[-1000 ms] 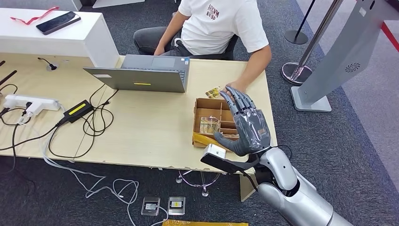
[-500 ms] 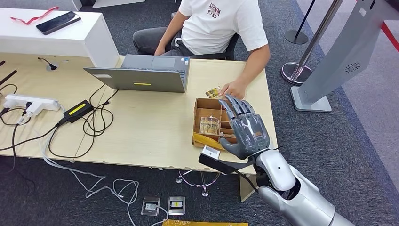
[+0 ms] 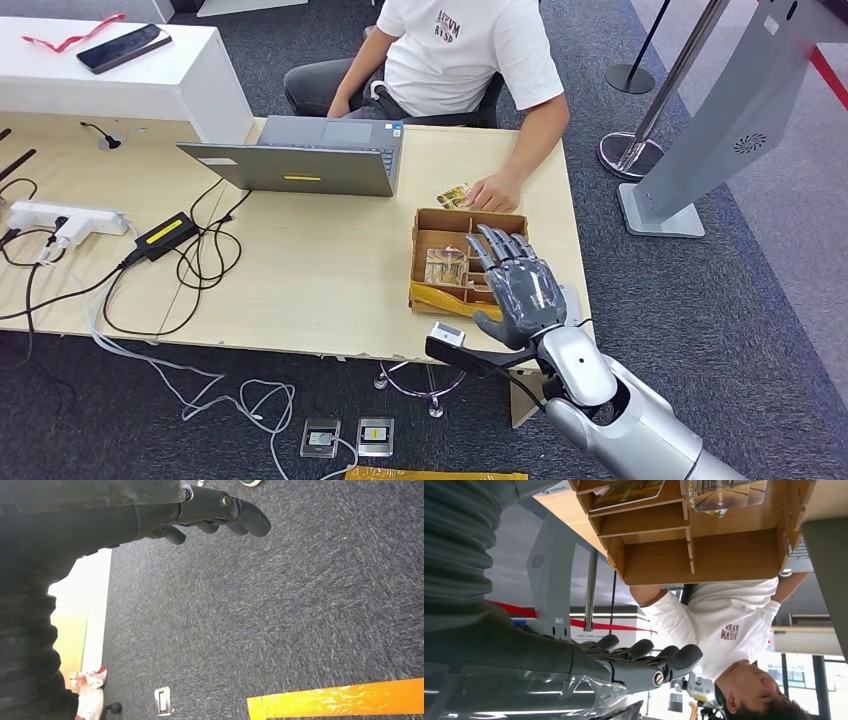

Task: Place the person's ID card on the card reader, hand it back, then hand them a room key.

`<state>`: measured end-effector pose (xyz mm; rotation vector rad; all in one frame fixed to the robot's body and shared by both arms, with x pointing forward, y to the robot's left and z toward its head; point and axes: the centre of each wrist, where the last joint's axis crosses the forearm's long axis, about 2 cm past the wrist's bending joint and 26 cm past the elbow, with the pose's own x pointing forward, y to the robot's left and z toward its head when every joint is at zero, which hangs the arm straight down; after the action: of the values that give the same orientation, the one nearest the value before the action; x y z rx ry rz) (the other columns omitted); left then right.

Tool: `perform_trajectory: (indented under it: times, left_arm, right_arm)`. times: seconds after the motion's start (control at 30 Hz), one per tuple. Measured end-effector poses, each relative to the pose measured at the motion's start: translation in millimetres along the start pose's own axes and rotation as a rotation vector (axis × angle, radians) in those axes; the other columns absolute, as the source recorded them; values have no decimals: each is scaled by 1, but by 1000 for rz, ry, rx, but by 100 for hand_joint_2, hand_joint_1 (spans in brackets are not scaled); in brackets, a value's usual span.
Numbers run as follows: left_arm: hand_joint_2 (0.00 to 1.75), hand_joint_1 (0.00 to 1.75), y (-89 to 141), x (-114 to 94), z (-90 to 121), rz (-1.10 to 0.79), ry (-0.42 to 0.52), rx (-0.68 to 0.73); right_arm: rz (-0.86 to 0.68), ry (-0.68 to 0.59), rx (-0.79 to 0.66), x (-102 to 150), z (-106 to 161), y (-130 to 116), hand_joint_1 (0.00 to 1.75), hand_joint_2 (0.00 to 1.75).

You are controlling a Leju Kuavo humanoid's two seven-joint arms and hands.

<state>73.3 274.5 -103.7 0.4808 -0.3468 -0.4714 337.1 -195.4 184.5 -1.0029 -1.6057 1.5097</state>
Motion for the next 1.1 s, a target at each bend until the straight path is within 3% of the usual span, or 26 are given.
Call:
perform_trajectory:
  times: [1.1]
  left_arm:
    - [175, 0, -4, 4, 2, 29, 14, 2]
  right_arm:
    - [3, 171, 109, -24, -12, 45, 0, 175]
